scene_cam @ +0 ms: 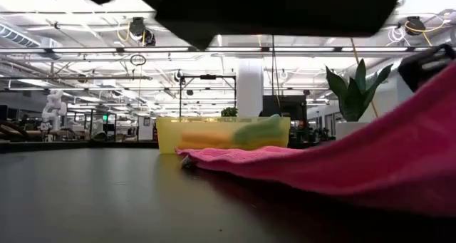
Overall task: Fold microfiber towels
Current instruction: Fold the pink microfiber cloth
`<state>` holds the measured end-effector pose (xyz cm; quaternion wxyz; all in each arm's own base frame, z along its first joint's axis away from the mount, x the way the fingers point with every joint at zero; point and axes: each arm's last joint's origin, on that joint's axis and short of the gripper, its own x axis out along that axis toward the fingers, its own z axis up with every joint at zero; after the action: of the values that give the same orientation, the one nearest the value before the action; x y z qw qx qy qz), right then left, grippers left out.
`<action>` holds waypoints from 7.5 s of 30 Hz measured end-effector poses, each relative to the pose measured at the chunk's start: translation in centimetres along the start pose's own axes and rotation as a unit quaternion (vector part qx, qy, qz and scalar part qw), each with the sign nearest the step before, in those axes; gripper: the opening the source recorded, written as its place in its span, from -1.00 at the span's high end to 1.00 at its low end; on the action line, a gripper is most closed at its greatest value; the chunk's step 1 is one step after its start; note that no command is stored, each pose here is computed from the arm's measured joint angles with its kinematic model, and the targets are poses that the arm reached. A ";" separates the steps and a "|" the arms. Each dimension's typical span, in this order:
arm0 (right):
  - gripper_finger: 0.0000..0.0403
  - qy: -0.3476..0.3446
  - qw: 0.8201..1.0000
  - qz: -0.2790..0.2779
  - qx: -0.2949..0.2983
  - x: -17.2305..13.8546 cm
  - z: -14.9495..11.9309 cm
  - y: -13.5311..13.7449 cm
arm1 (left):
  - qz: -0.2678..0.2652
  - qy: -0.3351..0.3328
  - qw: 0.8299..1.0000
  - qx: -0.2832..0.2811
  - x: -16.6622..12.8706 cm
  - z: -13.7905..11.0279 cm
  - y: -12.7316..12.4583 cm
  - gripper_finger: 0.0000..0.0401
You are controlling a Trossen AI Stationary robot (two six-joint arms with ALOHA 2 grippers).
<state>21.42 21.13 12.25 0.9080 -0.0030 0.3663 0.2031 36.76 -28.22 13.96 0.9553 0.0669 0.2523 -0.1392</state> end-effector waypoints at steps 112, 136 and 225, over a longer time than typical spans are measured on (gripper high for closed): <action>0.98 -0.133 0.973 -0.155 0.109 -2.3 1.1 -6.7 | 0.297 0.075 0.943 -0.131 -2.1 -1.1 4.8 0.96; 0.99 -0.163 0.977 -0.104 0.092 -6.9 1.6 -2.4 | 0.255 0.031 0.961 -0.105 -1.1 1.5 6.2 0.97; 0.36 -0.096 0.991 -0.090 0.040 -0.9 0.5 -7.3 | 0.267 0.132 0.910 -0.288 -1.6 -3.0 11.0 0.92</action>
<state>23.92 14.17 12.18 0.9529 0.0194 0.2839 0.1049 37.30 -16.79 12.81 0.8928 -0.1284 0.3776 0.2095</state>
